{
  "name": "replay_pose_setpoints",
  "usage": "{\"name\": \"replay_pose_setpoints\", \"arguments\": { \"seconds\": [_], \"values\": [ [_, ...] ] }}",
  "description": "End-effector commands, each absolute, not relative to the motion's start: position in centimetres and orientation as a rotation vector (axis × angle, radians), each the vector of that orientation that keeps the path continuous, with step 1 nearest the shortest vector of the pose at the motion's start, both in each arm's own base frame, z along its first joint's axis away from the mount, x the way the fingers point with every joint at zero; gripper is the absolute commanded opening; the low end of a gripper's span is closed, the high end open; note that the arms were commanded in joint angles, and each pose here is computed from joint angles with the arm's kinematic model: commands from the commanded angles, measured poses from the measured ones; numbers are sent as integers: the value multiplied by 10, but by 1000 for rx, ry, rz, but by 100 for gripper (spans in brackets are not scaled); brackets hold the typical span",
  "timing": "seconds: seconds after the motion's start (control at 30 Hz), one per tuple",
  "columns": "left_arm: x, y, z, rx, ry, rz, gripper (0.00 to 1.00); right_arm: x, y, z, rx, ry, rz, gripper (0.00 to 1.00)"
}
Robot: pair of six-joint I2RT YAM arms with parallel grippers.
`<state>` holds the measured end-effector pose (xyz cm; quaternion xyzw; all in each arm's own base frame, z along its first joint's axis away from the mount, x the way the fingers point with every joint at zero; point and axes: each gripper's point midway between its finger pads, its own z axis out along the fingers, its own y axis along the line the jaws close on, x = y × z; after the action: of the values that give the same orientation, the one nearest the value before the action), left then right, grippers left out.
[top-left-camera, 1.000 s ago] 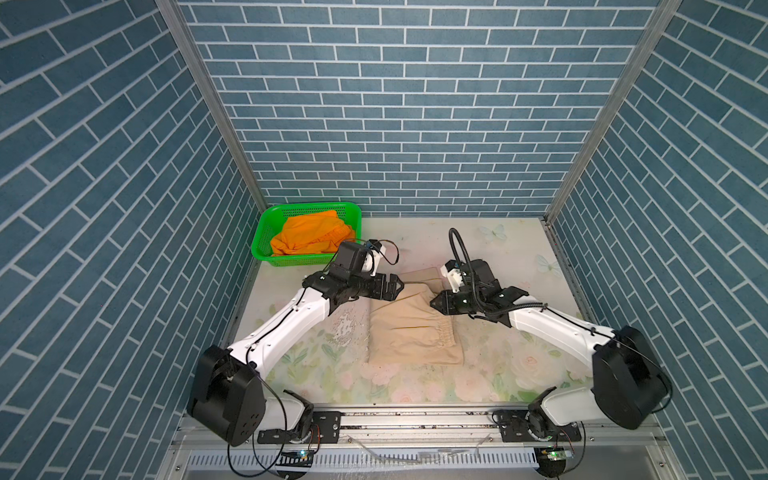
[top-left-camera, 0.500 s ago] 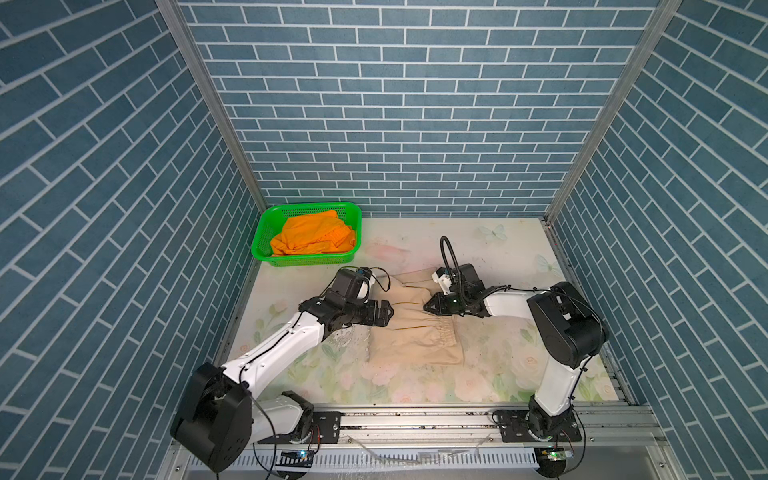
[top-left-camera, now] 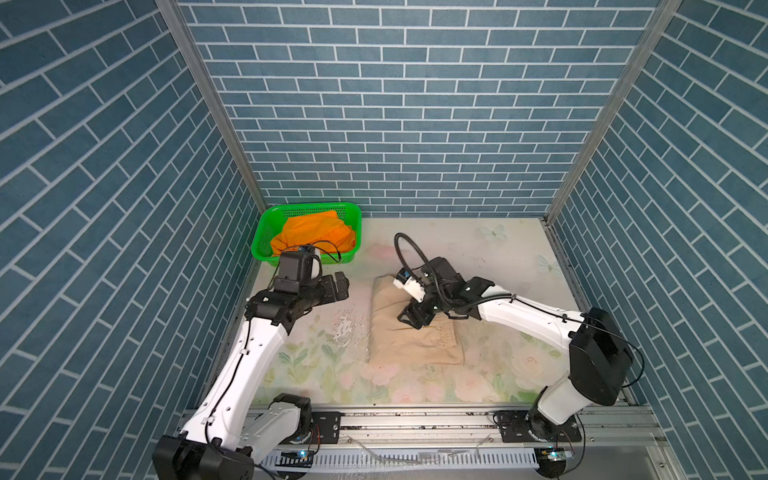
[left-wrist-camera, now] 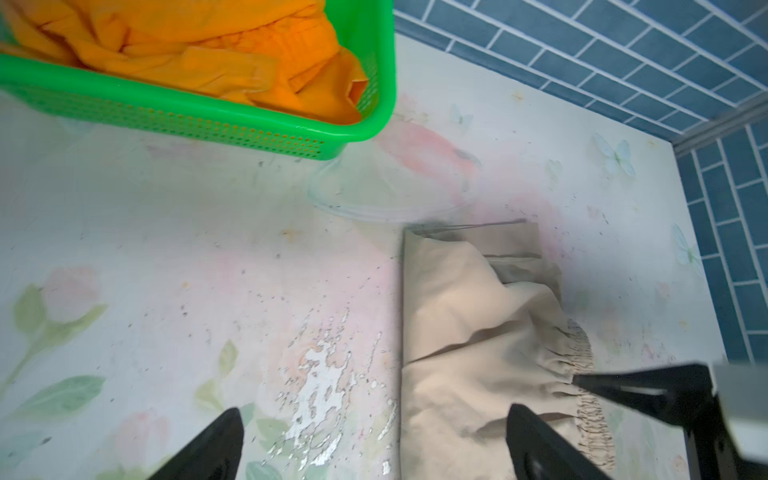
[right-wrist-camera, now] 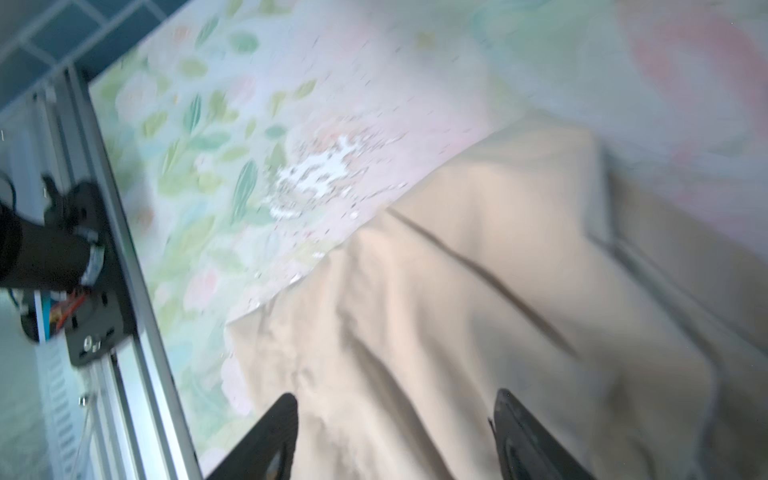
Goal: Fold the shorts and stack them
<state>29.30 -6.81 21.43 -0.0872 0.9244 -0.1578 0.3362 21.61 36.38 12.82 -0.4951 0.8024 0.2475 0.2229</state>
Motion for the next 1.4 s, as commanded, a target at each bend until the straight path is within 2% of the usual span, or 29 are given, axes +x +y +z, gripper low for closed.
{"name": "replay_pose_setpoints", "arguments": {
  "seconds": [0.0,0.23,0.43,0.6,0.87,1.07,1.37],
  "values": [
    [282,-59,215,-236,2453,-416,100,188,347,92,-1646,2244,477,76],
    [281,-58,226,-194,2415,-430,100,159,356,57,-1884,2155,203,79],
    [280,-65,228,-168,2422,-485,100,149,370,41,-1964,2096,136,80],
    [270,-57,230,-162,2418,-422,100,177,380,31,-1867,2083,-37,80],
    [262,-50,228,-154,2428,-371,100,207,382,28,-1670,2169,-120,79],
    [265,-50,217,-163,2454,-375,100,260,368,27,-1348,2334,-196,78],
    [270,-55,198,-173,2516,-401,100,386,308,43,-706,2564,-182,78]
  ]
}}
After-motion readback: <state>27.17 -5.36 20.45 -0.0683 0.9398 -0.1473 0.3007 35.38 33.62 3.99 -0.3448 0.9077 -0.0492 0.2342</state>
